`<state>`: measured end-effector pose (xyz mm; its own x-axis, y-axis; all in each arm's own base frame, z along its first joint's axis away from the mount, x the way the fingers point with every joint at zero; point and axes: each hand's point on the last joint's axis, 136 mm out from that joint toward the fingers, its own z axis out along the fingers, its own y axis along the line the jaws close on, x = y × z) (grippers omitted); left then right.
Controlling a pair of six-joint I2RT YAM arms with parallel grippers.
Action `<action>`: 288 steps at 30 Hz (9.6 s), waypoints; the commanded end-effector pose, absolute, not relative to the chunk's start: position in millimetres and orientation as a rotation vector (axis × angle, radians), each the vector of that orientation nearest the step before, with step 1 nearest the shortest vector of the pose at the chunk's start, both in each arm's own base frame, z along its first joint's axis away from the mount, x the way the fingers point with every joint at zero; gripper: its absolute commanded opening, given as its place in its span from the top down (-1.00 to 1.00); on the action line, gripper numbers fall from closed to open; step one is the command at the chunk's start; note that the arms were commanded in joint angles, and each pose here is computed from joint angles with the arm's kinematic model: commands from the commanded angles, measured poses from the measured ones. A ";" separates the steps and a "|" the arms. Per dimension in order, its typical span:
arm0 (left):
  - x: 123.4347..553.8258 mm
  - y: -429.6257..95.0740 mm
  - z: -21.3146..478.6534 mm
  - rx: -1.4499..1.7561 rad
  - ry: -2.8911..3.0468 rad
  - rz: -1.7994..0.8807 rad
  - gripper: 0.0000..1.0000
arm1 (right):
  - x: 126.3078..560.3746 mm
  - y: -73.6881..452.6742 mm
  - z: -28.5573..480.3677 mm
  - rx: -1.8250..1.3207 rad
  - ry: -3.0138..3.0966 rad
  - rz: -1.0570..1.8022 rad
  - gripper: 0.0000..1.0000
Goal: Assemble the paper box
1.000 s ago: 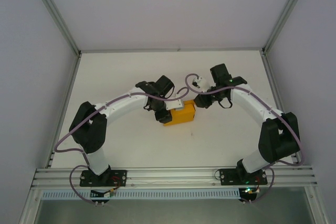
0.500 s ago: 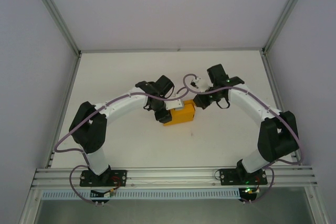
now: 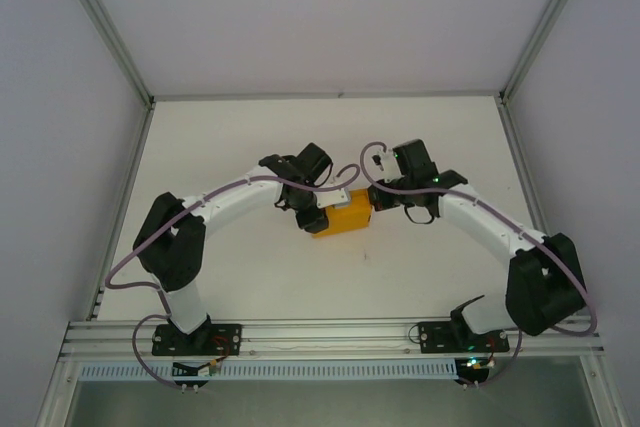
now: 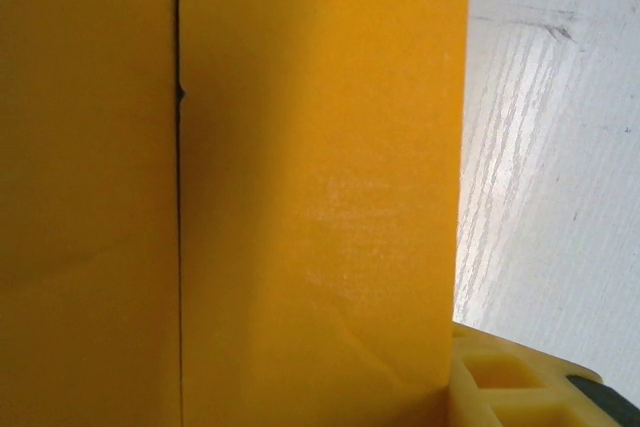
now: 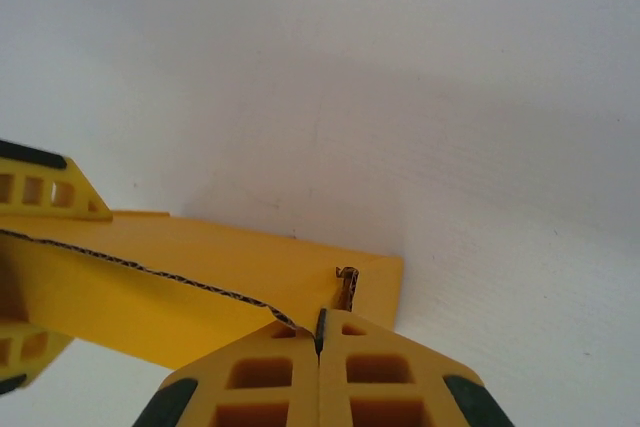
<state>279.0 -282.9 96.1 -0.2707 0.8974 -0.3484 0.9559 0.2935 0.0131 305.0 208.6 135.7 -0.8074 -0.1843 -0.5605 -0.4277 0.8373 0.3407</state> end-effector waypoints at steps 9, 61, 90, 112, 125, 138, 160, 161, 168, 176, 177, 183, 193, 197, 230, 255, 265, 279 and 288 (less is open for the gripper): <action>293.7 -283.0 90.8 1.612 2.292 -0.255 0.05 | 289.6 211.0 95.4 -0.518 2.410 0.508 1.00; 284.4 -237.3 137.2 0.690 2.496 -0.327 0.59 | 272.9 214.6 102.3 -0.513 2.379 0.361 1.00; 269.7 -244.4 127.6 0.049 2.782 -0.461 0.94 | 262.7 209.8 91.1 -0.478 2.358 0.193 1.00; 214.0 -245.1 43.3 0.339 2.673 -0.065 0.92 | 246.7 206.9 82.4 -0.487 2.298 0.277 0.88; 216.0 -234.6 49.2 0.330 2.626 0.011 1.00 | 240.6 202.1 161.0 -0.328 2.256 0.419 -0.31; 220.2 -244.2 59.4 0.378 2.585 0.004 0.90 | 283.5 195.3 159.0 -0.086 2.356 0.403 -0.20; 219.4 -258.1 103.2 0.481 2.519 -0.132 -0.02 | 243.8 192.7 69.8 -0.074 2.574 0.494 0.36; 219.0 -257.3 105.7 0.480 2.517 -0.133 -0.14 | 242.9 192.4 66.3 -0.070 2.571 0.497 0.37; 211.9 -256.5 113.7 0.556 2.528 -0.148 -0.87 | 241.6 188.7 50.6 -0.110 2.515 0.448 0.43; 203.6 -278.8 119.3 0.664 2.536 -0.281 -1.00 | 238.7 185.9 33.3 -0.159 2.514 0.333 0.47; 201.7 -283.4 122.0 0.680 2.532 -0.314 -1.00 | 237.9 184.6 31.5 -0.153 2.518 0.321 0.47; 202.8 -300.7 139.5 0.702 2.485 -0.420 -1.00 | 234.1 182.8 29.1 -0.149 2.501 0.306 0.51; 231.9 -259.4 147.1 0.310 2.522 -0.424 -1.00 | 232.0 180.0 26.8 -0.151 2.495 0.291 0.51; 234.4 -252.1 131.7 0.250 2.562 -0.468 -0.91 | 232.3 179.3 27.7 -0.146 2.491 0.290 0.51; 203.1 -227.2 17.9 0.312 2.582 -0.572 0.89 | 230.6 198.7 7.1 -0.383 2.239 0.470 1.00; 259.4 -240.6 158.6 0.274 2.420 -0.389 -1.00 | 272.1 202.8 154.1 -0.309 2.108 0.352 -0.31; 237.6 -233.5 147.9 0.284 2.479 -0.448 -1.00 | 223.9 221.6 148.6 -0.806 2.280 0.564 -0.87; 230.2 -178.6 135.7 0.146 2.477 -0.237 -1.00 | 212.1 258.9 135.5 -2.003 1.793 0.438 -1.00; 230.1 -161.3 141.0 0.104 2.452 -0.171 -1.00 | 242.2 260.2 90.5 -2.142 1.902 0.243 -0.83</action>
